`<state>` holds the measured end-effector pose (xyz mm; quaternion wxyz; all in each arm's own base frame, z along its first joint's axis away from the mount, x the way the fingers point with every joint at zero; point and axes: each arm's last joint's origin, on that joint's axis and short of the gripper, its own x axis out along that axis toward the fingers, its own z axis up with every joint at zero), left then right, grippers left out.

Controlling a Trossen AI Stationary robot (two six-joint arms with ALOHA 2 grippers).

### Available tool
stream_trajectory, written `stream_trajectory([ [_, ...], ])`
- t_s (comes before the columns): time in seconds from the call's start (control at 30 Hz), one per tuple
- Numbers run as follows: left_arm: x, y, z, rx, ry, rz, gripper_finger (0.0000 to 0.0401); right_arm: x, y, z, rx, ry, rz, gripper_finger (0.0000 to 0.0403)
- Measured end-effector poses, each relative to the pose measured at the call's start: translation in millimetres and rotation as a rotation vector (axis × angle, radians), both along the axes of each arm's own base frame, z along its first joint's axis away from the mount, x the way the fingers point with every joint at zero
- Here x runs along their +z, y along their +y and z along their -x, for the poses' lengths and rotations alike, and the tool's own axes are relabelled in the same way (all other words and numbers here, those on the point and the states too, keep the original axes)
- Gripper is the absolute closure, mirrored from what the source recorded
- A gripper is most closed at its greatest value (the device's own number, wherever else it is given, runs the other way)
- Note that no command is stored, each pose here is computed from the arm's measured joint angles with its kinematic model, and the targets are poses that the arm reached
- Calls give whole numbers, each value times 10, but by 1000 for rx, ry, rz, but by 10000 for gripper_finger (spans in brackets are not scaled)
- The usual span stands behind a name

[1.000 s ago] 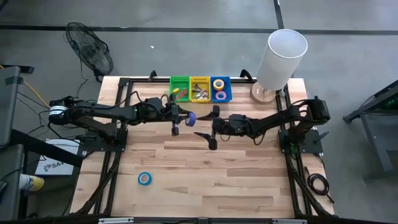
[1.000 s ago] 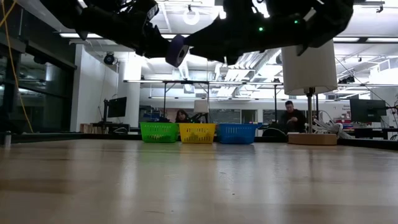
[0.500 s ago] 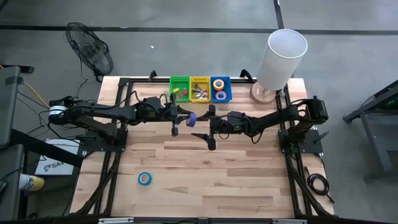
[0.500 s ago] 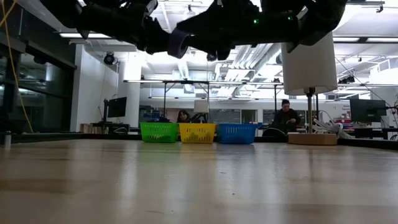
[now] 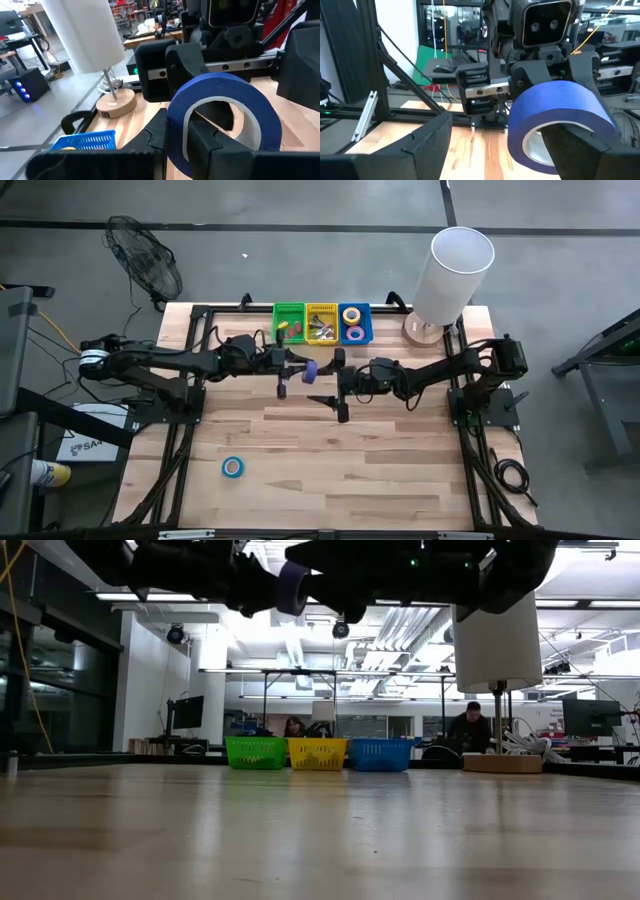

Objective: Pick and place Stapler, Stapler remover, tape
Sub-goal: Put the violet tape into the blue bin

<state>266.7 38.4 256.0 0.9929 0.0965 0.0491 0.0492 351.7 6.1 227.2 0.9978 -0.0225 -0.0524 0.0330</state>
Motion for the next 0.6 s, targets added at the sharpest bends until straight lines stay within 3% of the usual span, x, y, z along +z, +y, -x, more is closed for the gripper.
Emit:
stream_trajectory([
  [0.2,-17,5,-33,-7,-15,-2,367,-4,-1,-1,-2,3,0,128],
  [0.6,-40,11,-53,-5,-12,-4,367,-14,-15,-3,-52,12,5,215],
])
